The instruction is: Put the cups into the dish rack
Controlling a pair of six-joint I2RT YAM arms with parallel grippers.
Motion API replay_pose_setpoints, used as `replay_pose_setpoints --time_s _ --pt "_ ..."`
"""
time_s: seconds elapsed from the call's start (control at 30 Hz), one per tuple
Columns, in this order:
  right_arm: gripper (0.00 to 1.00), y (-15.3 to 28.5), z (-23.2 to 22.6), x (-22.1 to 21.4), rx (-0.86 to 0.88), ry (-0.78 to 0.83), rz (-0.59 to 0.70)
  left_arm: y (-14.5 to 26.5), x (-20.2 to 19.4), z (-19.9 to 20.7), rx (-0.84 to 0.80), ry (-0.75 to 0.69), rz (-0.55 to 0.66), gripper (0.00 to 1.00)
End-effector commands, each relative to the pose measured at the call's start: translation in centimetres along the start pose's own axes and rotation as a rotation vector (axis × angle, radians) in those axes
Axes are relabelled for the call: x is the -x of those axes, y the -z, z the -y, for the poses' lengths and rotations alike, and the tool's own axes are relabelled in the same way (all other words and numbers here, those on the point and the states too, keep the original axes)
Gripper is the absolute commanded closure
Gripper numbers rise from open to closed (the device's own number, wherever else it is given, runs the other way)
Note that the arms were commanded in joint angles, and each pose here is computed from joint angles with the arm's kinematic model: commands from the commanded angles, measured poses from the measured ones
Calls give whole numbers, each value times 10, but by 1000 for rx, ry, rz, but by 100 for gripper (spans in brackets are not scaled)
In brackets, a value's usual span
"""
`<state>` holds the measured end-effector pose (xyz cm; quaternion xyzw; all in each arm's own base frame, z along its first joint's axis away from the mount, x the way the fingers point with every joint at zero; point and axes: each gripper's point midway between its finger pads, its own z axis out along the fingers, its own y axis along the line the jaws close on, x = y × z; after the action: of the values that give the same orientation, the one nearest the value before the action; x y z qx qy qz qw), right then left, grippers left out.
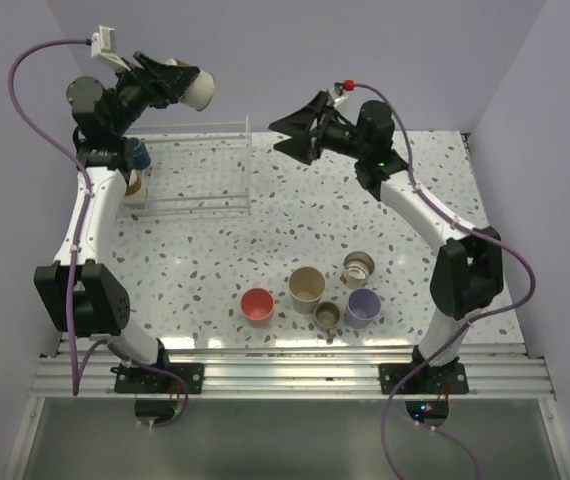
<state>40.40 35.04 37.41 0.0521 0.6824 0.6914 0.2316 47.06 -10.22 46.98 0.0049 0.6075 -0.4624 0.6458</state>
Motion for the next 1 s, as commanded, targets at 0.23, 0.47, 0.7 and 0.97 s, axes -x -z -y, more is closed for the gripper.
replay_pose_setpoints --time_s 0.23,0.47,0.7,0.97 --pt "19 66 14 -35 -259 330 -114 10 -35 -171 567 -298 -170 100" --pt "19 76 31 -40 -338 392 -150 16 -66 -253 779 -295 -201 100" --pt "19 79 39 -30 -387 443 -165 26 -98 -321 925 -353 -259 100" --pt "21 81 52 -15 -429 446 -148 18 -108 -355 961 -389 -259 100"
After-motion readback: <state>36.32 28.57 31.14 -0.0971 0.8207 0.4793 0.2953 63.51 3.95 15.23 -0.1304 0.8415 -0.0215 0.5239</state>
